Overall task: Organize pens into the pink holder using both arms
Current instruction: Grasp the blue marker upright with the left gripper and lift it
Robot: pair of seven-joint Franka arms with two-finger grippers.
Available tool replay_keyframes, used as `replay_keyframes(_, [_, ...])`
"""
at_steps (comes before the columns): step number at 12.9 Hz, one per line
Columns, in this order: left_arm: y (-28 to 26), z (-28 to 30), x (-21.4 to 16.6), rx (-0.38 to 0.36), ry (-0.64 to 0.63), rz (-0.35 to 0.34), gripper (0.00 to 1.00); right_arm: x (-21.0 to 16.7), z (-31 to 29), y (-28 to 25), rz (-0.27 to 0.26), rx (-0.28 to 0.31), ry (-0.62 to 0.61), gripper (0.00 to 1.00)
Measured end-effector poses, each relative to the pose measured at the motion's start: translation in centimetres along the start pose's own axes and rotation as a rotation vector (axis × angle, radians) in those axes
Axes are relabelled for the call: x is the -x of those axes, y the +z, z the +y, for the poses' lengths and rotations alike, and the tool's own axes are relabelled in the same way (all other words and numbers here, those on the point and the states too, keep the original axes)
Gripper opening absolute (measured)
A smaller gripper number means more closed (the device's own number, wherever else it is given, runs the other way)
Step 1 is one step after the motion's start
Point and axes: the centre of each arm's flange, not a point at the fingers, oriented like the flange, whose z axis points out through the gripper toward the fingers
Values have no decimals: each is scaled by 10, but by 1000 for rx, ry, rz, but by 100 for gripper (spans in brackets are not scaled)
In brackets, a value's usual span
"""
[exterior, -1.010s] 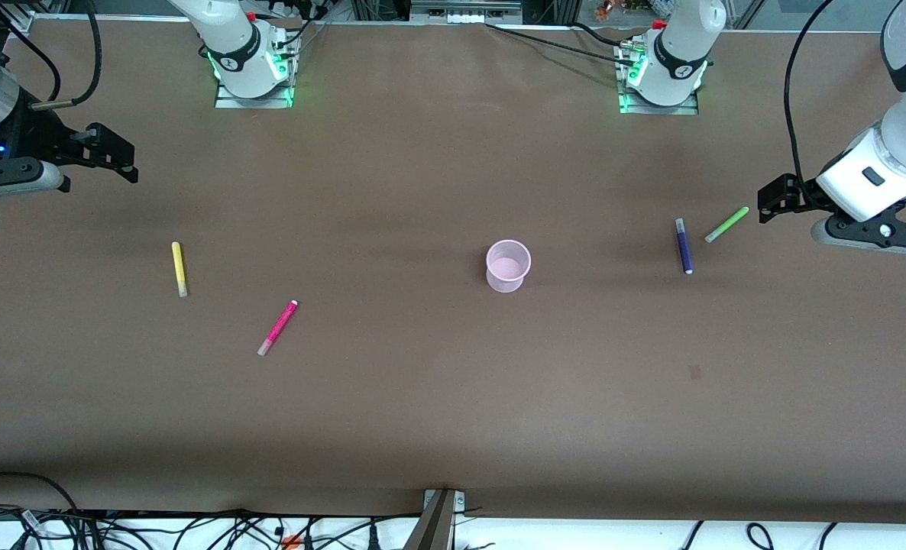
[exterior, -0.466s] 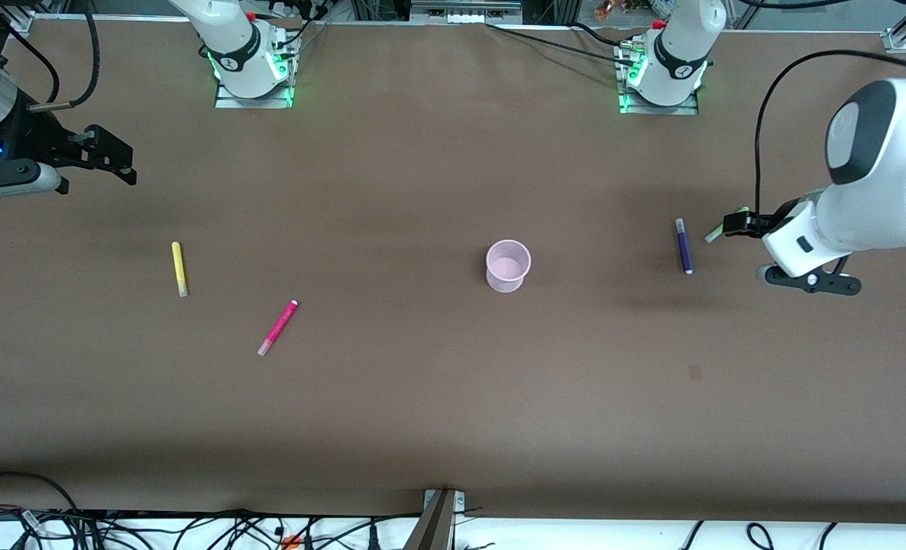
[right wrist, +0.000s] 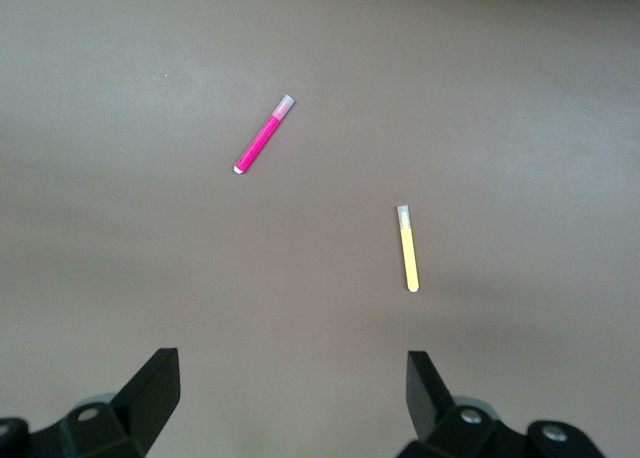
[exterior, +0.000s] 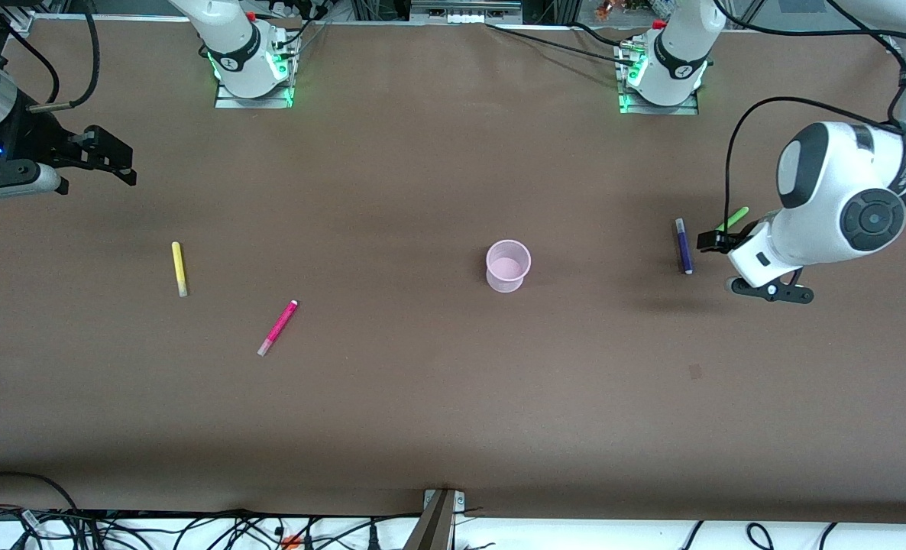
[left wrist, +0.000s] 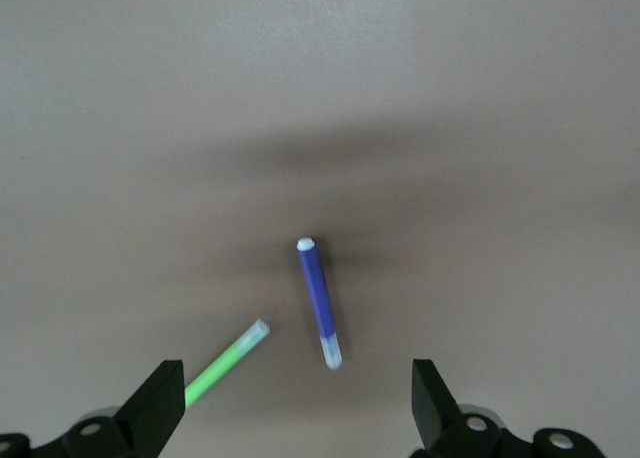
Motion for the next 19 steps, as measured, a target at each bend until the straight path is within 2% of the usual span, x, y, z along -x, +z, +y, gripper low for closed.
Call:
replay_keyframes(4, [47, -4, 23, -6, -11, 160, 100, -1, 0, 0, 4, 0, 0, 100])
replay_keyframes(5, [61, -1, 29, -5, -7, 171, 100, -1, 0, 0, 4, 0, 0, 100])
replay_keyframes(7, [85, 5, 36, -31, 33, 147, 100, -1, 0, 0, 4, 0, 0, 100])
replay_keyframes(10, [121, 12, 33, -112, 141, 86, 100, -1, 0, 0, 3, 0, 0, 100])
replay_keyframes(14, [142, 16, 26, -105, 157, 98, 100, 0, 5, 1, 2, 0, 10, 100])
replay_keyframes(16, [151, 10, 23, -92, 126, 119, 100, 0, 6, 0, 3, 0, 12, 100])
replay_keyframes(19, [173, 0, 21, -70, 53, 115, 100, 0, 6, 0, 4, 0, 12, 100])
